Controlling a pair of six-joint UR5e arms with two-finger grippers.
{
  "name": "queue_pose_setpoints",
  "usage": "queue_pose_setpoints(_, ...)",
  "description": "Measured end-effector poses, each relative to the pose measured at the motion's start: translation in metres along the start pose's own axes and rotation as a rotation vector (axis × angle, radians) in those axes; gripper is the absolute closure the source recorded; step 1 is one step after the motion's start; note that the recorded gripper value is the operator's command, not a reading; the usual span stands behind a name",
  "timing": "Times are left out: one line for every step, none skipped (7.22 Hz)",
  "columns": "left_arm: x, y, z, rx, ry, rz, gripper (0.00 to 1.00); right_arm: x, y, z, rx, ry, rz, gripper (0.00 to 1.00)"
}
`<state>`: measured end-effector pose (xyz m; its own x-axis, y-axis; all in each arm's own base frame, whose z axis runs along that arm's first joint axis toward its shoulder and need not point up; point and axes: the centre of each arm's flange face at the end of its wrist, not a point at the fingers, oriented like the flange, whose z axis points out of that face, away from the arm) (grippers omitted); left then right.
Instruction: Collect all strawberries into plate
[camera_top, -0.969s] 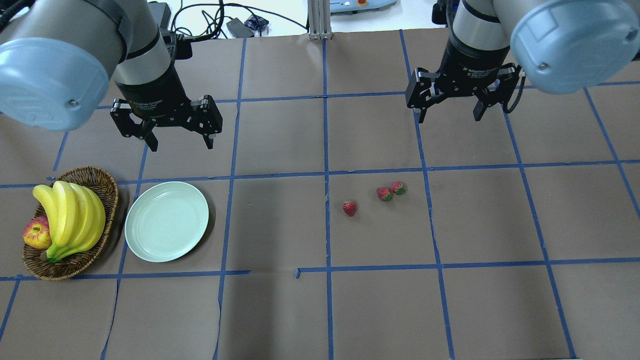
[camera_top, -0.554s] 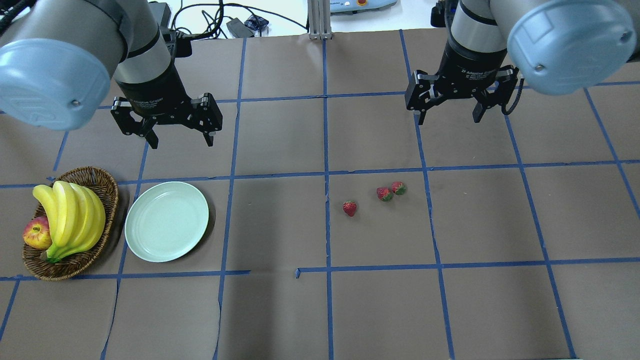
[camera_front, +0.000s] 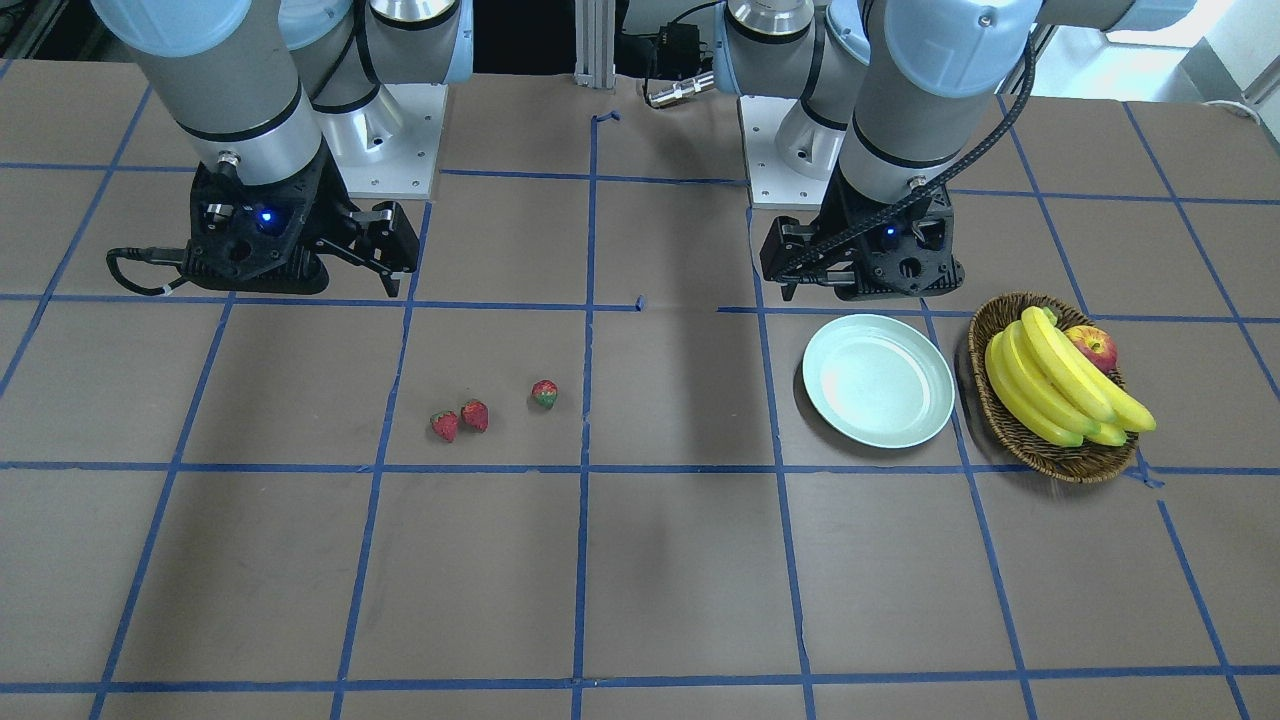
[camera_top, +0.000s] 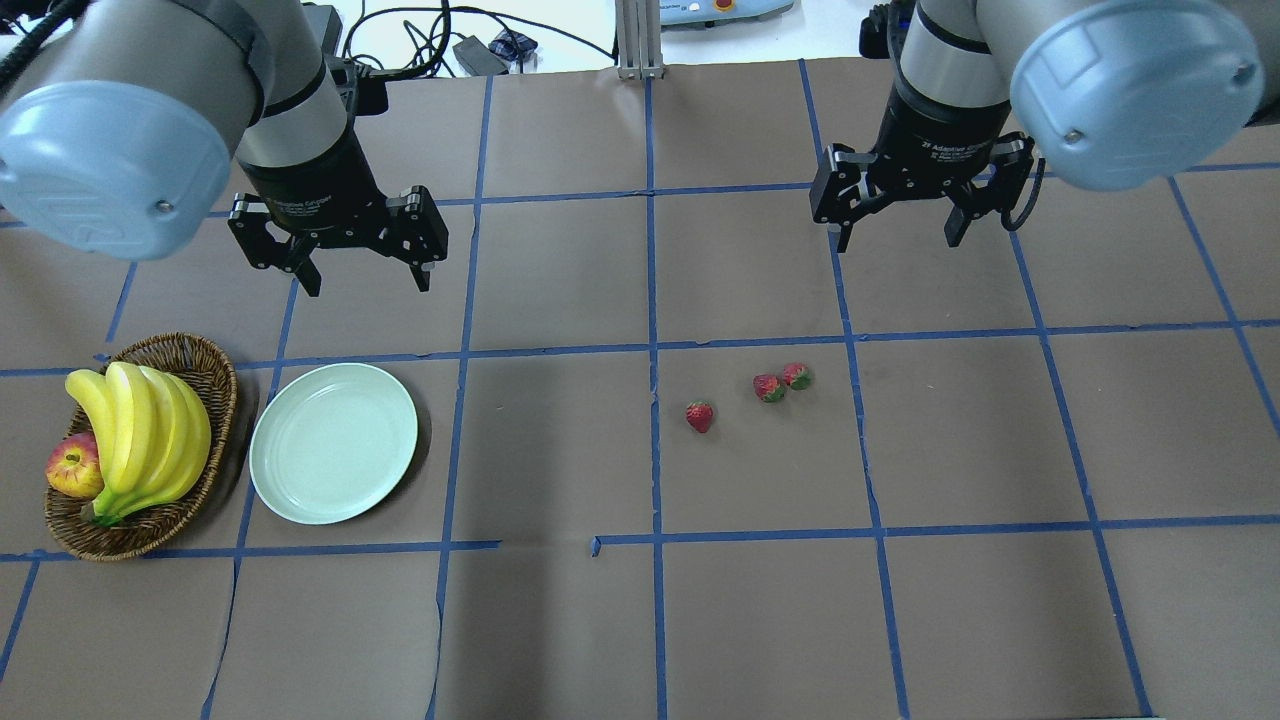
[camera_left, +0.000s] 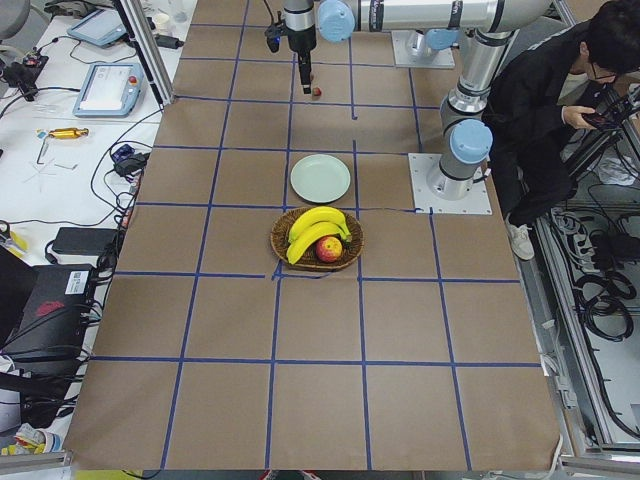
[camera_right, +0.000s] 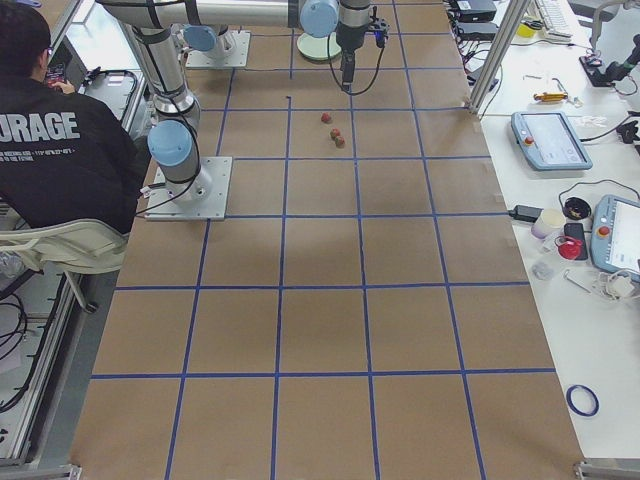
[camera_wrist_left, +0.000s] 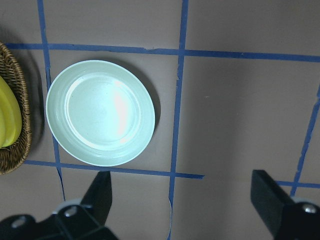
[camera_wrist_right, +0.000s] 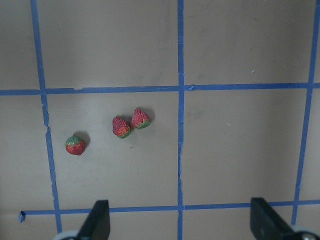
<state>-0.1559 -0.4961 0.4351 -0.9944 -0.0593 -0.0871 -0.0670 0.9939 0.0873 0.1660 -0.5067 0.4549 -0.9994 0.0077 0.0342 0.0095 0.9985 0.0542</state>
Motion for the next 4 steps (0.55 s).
queue_pose_setpoints(0.000,0.001,0.004,-0.006,-0.001,0.001,0.00,0.000,0.000,0.001,-0.004,0.000,-0.001,0.00)
queue_pose_setpoints(0.001,0.002,0.005,-0.009,-0.001,0.001,0.00,-0.001,0.000,0.004,-0.010,0.000,-0.002,0.00)
queue_pose_setpoints(0.001,0.002,0.006,-0.009,-0.001,0.001,0.00,-0.001,-0.002,0.008,-0.016,0.001,-0.002,0.00)
queue_pose_setpoints(0.001,0.002,0.007,-0.010,0.000,0.001,0.00,-0.001,-0.004,0.013,-0.022,0.003,-0.004,0.00)
